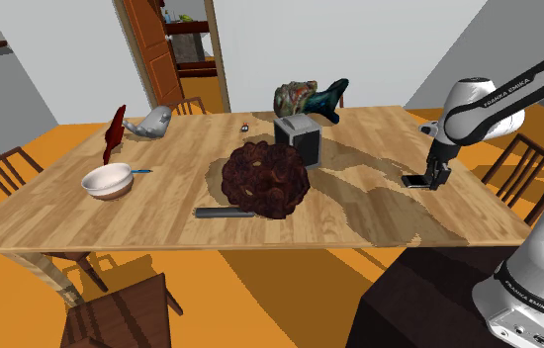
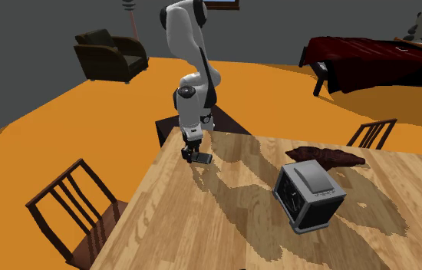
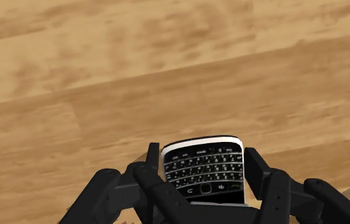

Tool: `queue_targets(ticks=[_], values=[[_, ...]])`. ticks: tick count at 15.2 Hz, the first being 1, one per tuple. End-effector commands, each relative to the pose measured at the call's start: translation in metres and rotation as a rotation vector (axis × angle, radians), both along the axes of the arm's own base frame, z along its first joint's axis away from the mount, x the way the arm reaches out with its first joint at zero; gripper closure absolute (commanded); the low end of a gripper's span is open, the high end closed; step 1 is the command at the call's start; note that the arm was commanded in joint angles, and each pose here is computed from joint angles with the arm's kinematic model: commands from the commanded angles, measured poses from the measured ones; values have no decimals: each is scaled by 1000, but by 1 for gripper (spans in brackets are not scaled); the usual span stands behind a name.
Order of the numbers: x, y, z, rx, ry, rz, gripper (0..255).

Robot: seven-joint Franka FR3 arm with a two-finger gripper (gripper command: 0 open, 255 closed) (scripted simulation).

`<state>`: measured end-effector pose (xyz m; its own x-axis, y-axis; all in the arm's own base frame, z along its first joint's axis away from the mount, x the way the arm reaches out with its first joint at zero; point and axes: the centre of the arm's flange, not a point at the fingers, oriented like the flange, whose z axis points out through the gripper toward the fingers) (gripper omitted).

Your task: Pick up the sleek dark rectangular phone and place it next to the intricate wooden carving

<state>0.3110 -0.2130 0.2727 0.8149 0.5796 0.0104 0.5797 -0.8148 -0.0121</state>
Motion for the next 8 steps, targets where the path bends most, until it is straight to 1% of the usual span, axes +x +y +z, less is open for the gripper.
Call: queue_targets(ticks=[1,8], values=[[0,0,5,0,0,0,255],[0,0,42,0,0,0,255]])
